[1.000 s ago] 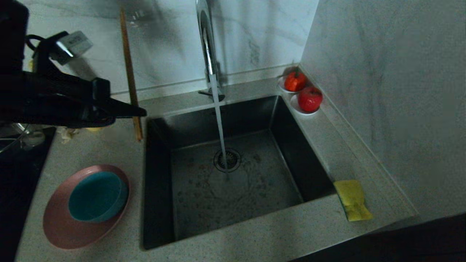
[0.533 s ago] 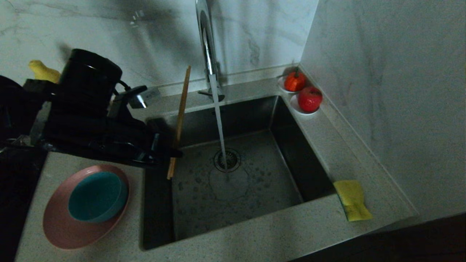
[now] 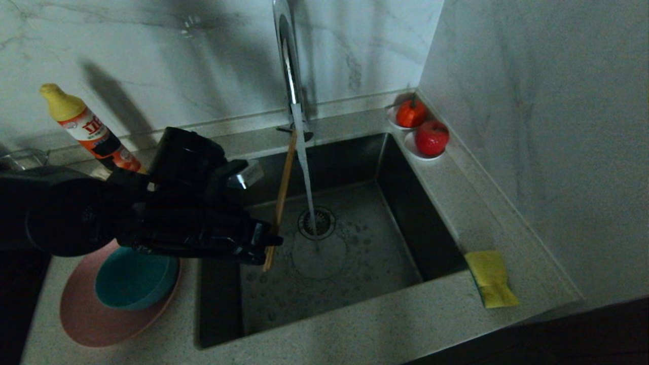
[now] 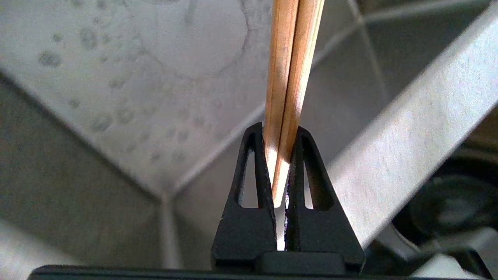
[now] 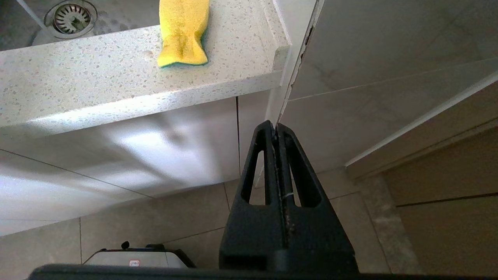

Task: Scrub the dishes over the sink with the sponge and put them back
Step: Rinse the chopsticks

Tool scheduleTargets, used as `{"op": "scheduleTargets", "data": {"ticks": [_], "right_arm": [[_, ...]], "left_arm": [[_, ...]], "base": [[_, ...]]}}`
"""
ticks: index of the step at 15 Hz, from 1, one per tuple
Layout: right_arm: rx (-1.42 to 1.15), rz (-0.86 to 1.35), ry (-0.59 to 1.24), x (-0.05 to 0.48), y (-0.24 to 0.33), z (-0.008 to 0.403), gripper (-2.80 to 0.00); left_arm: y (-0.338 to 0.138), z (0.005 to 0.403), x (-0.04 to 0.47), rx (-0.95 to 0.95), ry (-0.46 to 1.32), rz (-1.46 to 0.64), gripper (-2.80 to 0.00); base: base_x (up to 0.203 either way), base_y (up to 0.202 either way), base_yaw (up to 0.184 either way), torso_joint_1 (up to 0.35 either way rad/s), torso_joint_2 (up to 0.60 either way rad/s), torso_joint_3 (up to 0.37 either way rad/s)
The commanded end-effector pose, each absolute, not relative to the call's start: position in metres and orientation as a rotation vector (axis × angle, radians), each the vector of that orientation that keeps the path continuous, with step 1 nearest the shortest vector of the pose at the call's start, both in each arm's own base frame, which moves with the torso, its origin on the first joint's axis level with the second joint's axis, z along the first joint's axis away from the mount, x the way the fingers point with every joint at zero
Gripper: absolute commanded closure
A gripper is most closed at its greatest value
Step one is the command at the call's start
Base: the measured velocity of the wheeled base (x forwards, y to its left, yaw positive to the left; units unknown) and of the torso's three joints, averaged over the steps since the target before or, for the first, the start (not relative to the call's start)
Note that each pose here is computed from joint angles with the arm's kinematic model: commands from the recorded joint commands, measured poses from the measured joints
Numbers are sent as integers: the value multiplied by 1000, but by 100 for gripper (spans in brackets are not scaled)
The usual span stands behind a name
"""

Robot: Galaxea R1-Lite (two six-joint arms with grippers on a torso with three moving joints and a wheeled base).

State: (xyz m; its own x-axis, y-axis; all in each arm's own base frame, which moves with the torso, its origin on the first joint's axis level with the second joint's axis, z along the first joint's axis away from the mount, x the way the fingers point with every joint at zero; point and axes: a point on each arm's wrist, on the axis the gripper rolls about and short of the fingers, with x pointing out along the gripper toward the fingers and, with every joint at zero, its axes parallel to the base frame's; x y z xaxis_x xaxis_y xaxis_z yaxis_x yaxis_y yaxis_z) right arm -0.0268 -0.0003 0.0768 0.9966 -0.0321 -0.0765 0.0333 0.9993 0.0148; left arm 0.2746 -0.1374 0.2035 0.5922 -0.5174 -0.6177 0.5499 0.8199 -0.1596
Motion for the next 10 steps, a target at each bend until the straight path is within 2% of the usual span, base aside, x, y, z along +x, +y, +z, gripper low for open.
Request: {"op": "scheduleTargets", "data": {"ticks": [1, 3, 10], "right_arm": [[16, -33, 76, -27, 0, 77, 0], [16, -33, 76, -27, 0, 77, 0], [16, -33, 76, -27, 0, 77, 0]], "left_arm": [[-145, 184, 283, 43, 650, -633, 0], [-151, 172, 285, 40, 622, -645, 0], [-157, 174, 283, 43, 593, -653, 0]], "base": [[0, 0, 0, 0, 0, 0], [0, 0, 0, 0, 0, 0], [0, 0, 0, 0, 0, 0]]}}
